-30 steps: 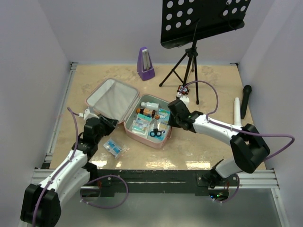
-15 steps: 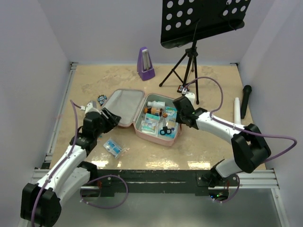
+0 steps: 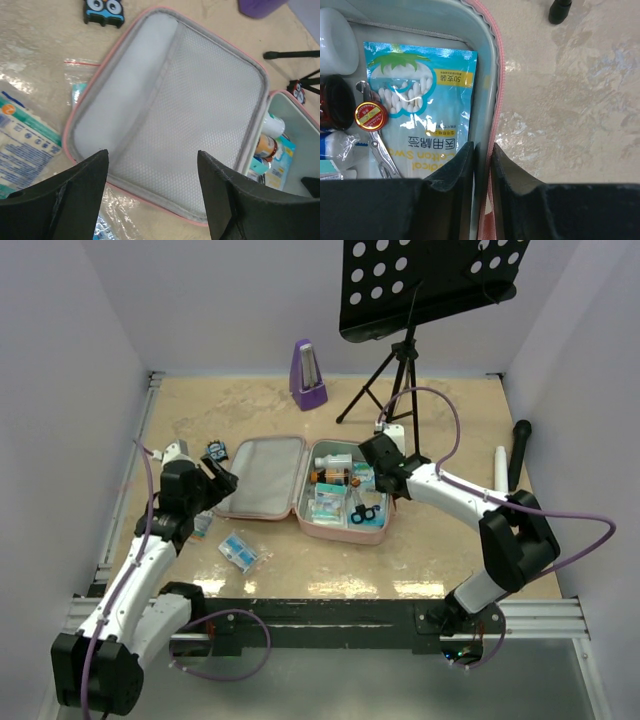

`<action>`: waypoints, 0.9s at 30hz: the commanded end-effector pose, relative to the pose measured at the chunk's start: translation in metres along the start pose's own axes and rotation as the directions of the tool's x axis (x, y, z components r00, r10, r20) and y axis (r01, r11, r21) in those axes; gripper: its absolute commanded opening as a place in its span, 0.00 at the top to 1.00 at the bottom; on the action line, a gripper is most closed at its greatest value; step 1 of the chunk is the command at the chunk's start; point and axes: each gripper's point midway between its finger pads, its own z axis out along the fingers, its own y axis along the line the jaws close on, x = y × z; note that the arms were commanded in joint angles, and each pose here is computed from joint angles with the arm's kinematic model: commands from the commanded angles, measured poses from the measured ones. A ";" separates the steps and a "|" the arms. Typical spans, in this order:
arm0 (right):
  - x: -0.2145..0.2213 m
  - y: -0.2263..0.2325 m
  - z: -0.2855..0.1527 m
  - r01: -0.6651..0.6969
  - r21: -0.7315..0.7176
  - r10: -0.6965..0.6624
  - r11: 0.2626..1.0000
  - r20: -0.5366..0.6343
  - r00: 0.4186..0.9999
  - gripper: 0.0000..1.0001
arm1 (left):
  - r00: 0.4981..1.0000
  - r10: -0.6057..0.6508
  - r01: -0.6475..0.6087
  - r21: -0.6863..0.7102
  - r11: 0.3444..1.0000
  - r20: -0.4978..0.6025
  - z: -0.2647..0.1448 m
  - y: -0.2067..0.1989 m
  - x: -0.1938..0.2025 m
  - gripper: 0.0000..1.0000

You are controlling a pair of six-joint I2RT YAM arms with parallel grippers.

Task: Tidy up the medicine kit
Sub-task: Adjust the medicine box at the center of the board.

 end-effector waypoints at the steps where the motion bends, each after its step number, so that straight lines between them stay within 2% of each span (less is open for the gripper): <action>1: -0.034 -0.020 -0.009 0.015 0.109 -0.025 0.994 0.094 0.995 0.78 | 0.999 0.033 -0.033 -0.040 0.999 -0.002 0.010 0.006 -0.023 0.24; 5: -0.032 -0.020 -0.005 0.018 0.127 -0.029 0.992 0.085 0.996 0.79 | 0.995 -0.035 0.033 -0.026 0.999 -0.091 0.032 0.013 -0.012 0.23; 10: -0.035 -0.020 -0.011 -0.001 0.106 -0.010 0.994 0.100 0.995 0.79 | 0.991 -0.128 0.129 0.022 0.991 -0.047 0.047 0.021 -0.025 0.21; 11: -0.035 -0.019 -0.011 -0.001 0.101 -0.010 0.995 0.101 0.995 0.79 | 0.989 -0.141 0.141 0.017 0.990 -0.039 0.050 0.025 -0.028 0.21; 12: -0.034 -0.018 -0.011 -0.001 0.090 -0.007 0.996 0.099 0.995 0.79 | 0.989 -0.145 0.146 0.009 0.989 -0.035 0.052 0.029 -0.031 0.16; 16: -0.033 -0.014 -0.013 -0.016 0.060 0.010 0.998 0.096 0.995 0.77 | 0.986 -0.162 0.161 -0.035 0.986 -0.049 0.061 0.045 -0.030 0.16; 18: -0.036 -0.013 -0.016 -0.035 0.049 0.030 0.998 0.109 0.994 0.69 | 0.985 -0.166 0.165 -0.035 0.986 -0.052 0.062 0.049 -0.031 0.16; 22: -0.052 -0.012 -0.035 -0.092 0.000 0.091 0.996 0.153 0.984 0.42 | 0.986 -0.162 0.162 -0.013 0.987 -0.026 0.059 0.047 -0.038 0.17; 25: -0.068 -0.013 -0.058 -0.131 -0.062 0.141 0.989 0.199 0.970 0.34 | 0.984 -0.170 0.170 -0.021 0.985 -0.046 0.065 0.047 -0.036 0.17; 27: -0.076 -0.010 -0.072 -0.145 -0.112 0.167 0.983 0.218 0.962 0.33 | 0.983 -0.173 0.171 -0.031 0.985 -0.064 0.070 0.049 -0.034 0.18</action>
